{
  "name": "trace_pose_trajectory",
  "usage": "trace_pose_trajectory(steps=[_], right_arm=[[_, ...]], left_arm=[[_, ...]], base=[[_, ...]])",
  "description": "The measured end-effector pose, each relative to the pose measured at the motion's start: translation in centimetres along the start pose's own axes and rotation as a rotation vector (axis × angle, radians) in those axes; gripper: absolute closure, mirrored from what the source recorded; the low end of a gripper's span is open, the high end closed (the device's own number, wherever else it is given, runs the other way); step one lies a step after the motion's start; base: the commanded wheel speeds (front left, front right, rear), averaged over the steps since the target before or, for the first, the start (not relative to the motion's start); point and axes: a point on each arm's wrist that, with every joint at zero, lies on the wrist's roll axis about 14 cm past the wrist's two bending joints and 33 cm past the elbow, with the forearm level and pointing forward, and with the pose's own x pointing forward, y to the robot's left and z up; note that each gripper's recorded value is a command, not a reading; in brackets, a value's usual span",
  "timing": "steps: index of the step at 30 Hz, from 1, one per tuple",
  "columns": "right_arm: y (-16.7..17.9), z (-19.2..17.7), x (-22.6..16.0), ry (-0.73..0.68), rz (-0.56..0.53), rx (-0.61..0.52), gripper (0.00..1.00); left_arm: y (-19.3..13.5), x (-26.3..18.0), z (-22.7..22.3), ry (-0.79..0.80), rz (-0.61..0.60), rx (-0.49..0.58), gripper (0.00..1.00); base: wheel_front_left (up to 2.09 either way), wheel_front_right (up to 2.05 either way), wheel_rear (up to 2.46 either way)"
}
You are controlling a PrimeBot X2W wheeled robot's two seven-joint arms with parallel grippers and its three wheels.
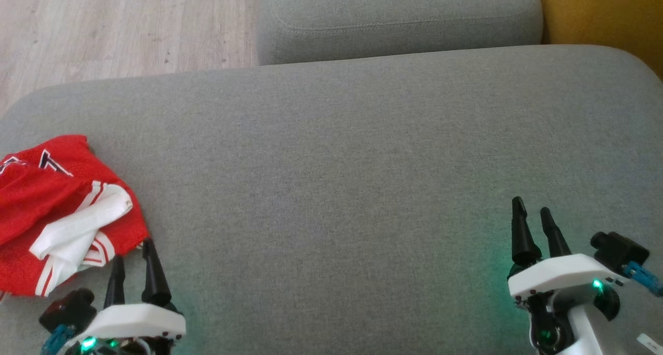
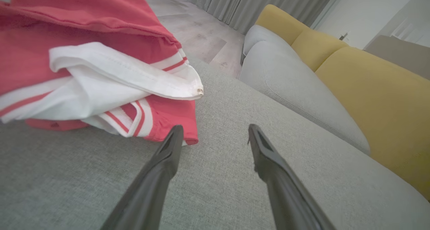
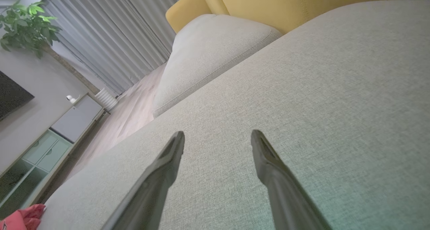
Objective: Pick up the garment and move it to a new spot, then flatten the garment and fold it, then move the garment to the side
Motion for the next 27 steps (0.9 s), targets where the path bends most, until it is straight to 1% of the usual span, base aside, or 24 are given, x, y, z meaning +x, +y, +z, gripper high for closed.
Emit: trace_pose_trajectory(steps=[27], right_arm=[[1.9, 0.2, 0.8, -0.023, 0.084, -0.328, 0.00]], left_arm=[[-0.7, 0.4, 0.6, -0.045, -0.037, 0.328, 0.00]], base=[[0.00, 0.00, 0.00]])
